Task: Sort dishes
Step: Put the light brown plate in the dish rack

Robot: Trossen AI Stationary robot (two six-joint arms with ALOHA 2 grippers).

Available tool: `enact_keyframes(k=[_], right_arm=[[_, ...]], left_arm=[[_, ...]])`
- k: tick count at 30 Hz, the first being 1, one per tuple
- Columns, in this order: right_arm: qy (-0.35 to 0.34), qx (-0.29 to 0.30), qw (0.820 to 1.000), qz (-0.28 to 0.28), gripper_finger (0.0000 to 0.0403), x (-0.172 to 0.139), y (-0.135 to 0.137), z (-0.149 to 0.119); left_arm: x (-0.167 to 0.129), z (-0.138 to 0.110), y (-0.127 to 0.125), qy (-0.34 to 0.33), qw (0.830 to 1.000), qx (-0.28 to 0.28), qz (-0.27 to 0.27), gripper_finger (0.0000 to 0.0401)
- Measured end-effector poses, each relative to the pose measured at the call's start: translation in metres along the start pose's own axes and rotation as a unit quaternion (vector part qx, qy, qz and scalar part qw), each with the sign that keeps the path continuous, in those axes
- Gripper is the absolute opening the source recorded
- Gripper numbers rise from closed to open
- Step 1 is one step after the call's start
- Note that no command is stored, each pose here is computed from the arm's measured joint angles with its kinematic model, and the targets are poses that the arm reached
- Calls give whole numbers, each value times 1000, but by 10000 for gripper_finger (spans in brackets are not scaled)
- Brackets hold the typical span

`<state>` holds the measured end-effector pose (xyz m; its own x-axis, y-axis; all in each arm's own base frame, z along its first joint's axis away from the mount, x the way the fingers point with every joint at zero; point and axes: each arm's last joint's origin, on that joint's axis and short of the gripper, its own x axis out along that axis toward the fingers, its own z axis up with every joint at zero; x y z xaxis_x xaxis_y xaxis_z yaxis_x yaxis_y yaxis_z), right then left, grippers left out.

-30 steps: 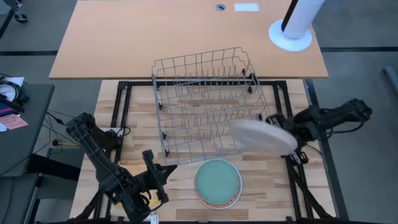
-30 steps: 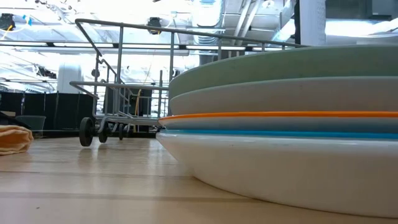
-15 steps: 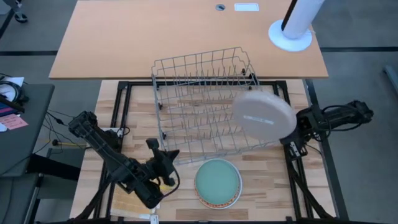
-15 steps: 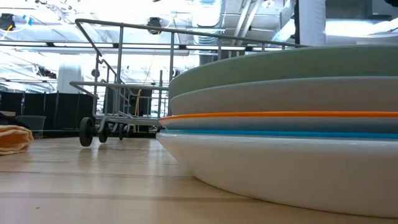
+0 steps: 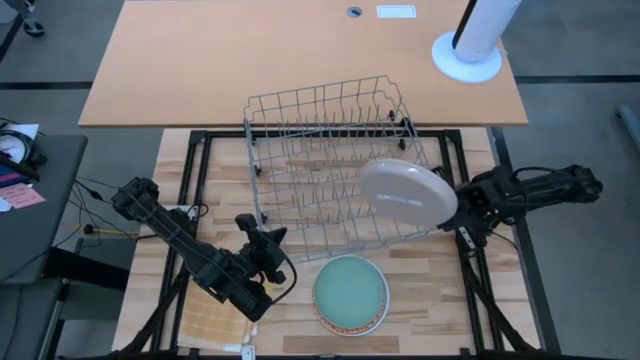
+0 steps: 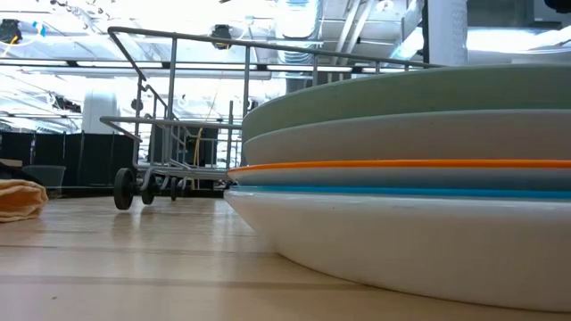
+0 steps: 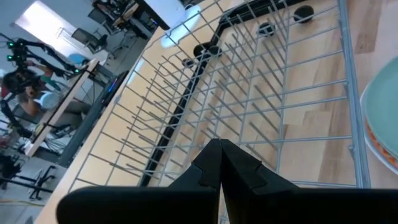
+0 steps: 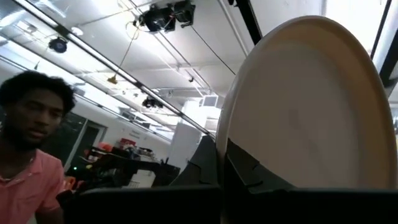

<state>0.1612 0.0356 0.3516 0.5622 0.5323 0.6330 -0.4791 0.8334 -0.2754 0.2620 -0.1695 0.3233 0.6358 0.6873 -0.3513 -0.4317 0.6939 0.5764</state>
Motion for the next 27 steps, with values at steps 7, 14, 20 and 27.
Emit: enact_keyframes(k=[7,14,20,27], right_arm=[[37,-6,999,-34,0,5,-1,-5],[308,-72,936,-153,0,41,0,-14],[468,-192,820,-267,0,65,2,-38],[607,-377,626,-314,0,79,5,-90]], left_arm=[[3,-17,11,-11,998,-7,53,0],[-4,-41,37,-27,994,-92,52,0],[-15,-42,52,-40,990,-133,30,0],[-16,-42,51,-42,989,-140,24,0]])
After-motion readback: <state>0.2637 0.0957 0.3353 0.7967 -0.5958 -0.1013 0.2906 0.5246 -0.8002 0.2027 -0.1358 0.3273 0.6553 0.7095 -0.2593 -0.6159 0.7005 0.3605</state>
